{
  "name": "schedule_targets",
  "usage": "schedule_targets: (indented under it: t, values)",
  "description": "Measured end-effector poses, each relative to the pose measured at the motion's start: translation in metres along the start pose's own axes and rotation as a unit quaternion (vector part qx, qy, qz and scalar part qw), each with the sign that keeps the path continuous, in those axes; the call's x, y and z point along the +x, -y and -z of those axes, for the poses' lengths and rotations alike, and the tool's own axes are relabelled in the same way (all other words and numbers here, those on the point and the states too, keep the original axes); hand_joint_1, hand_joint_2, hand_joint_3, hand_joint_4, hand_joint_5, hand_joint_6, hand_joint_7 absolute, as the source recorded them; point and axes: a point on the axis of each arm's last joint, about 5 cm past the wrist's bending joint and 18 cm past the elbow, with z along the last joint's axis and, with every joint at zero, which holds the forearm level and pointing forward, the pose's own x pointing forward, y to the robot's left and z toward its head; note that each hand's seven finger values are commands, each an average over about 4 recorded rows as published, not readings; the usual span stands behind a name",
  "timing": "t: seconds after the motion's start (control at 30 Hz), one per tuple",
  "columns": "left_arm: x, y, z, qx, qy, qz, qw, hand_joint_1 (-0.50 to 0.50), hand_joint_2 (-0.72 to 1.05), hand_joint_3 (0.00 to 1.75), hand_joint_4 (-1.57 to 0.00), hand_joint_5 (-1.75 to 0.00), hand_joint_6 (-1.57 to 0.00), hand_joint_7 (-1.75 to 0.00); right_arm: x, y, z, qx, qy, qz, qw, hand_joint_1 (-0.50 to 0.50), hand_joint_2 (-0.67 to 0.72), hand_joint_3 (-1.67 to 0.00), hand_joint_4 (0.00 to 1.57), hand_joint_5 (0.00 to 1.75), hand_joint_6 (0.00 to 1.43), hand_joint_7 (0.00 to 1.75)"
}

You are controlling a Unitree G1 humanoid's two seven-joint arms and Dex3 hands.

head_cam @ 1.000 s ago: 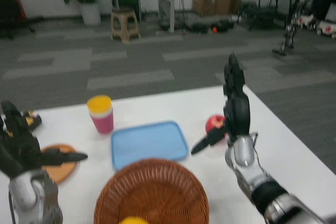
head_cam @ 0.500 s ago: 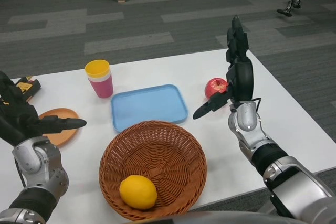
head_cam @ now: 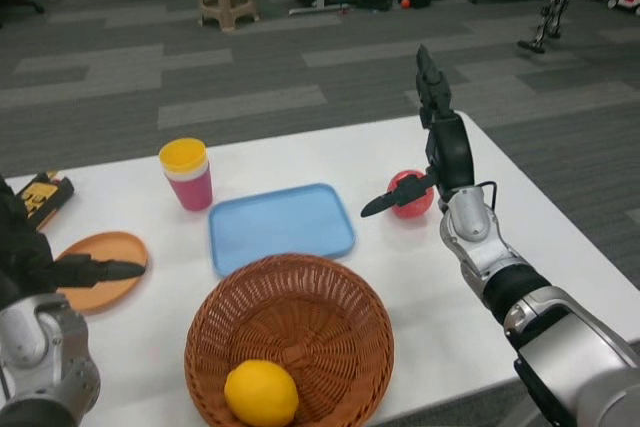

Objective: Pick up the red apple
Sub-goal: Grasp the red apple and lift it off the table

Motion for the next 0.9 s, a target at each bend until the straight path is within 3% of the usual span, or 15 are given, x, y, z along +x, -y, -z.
schedule_targets:
  t: [0.23,0.53,0.7,0.9]
  values:
    - [-0.004,-0.001,0.003,-0.002,-0.008,0.0,1.0,-0.5,-0.64,0.09,0.0,0.0,0.0,0.0,0.026,0.008,0.004,-0.055,-0.058,-0.034,0.996,-0.42,-0.11,-0.14,0.0,0.0,0.0,0.0]
    - [-0.006,-0.004,0.005,0.004,-0.016,-0.002,1.0,-0.5,-0.64,0.09,0.0,0.0,0.0,0.0,0.037,0.017,0.007,-0.113,-0.104,-0.047,0.987,-0.46,-0.16,-0.16,0.0,0.0,0.0,0.0]
    - [-0.008,-0.003,0.006,0.004,-0.021,-0.003,1.0,-0.5,-0.64,0.09,0.0,0.0,0.0,0.0,0.042,0.022,0.011,-0.174,-0.158,-0.064,0.97,-0.46,-0.16,-0.16,0.0,0.0,0.0,0.0]
    - [-0.01,0.0,0.008,-0.001,-0.024,0.003,1.0,-0.5,-0.64,0.09,0.0,0.0,0.0,0.0,0.034,0.028,0.02,-0.223,-0.226,-0.079,0.945,-0.46,-0.21,-0.16,0.0,0.0,0.0,0.0]
